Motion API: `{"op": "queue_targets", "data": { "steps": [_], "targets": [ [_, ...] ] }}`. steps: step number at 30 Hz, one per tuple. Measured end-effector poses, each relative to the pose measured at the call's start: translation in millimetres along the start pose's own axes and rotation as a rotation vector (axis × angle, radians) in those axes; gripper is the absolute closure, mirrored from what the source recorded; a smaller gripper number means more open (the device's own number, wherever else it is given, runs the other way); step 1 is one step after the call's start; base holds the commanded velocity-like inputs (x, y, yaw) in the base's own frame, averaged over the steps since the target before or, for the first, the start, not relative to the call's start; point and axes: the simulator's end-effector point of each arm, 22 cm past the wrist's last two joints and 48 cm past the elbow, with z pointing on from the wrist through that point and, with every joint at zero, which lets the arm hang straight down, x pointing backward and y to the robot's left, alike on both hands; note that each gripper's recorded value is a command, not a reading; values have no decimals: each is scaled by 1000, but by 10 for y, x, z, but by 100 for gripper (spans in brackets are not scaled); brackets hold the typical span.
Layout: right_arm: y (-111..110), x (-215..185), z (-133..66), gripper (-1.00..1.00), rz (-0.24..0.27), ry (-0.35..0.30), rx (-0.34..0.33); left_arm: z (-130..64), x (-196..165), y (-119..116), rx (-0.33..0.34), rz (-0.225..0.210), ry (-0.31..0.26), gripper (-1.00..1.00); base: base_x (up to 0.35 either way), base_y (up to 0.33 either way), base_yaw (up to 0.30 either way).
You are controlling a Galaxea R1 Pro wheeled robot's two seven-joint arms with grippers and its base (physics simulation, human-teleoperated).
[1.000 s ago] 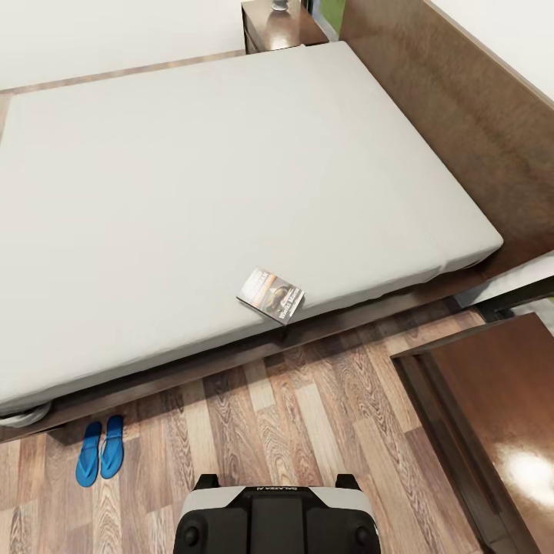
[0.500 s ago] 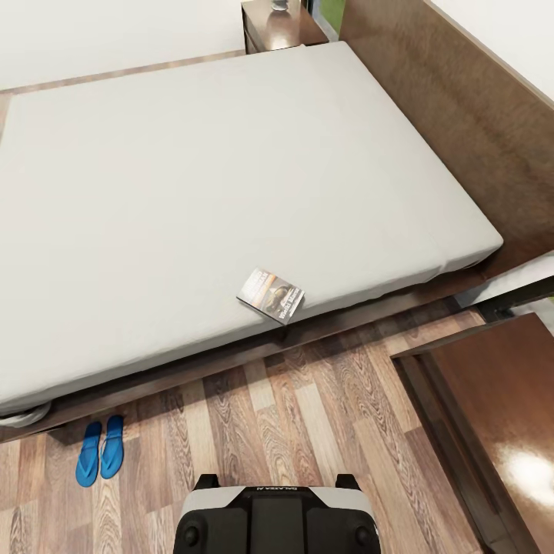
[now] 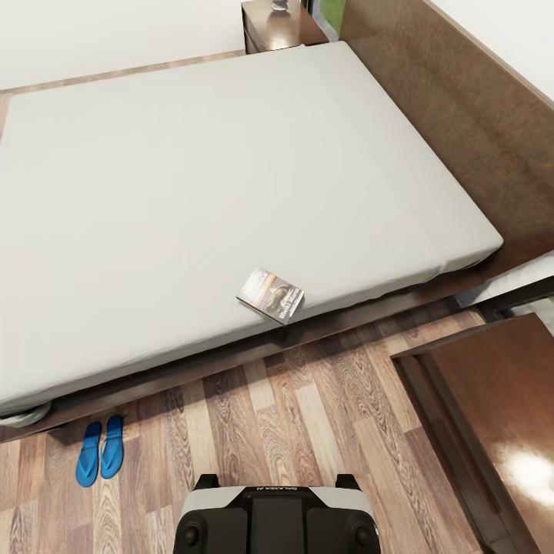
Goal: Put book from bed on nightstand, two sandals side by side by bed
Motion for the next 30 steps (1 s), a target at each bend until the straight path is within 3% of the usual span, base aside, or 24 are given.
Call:
{"op": "queue_targets", "data": {
  "steps": [7,13,21,30],
  "targets": [
    [-43,-43,-1,-100,1,-9,7,0,-22,4,-2,1,-10,-100,0,0,0],
    [-240,-129,-12,-100,6,-26,34,-2,0,26,-6,1,-11,-100,0,0,0],
    [-486,-253,-33,-100,77,-49,64,-3,31,37,-9,1,-9,-100,0,0,0],
    [-472,-922,-65,-100,116,-128,56,-4,44,42,-10,1,-7,-100,0,0,0]
  ]
}}
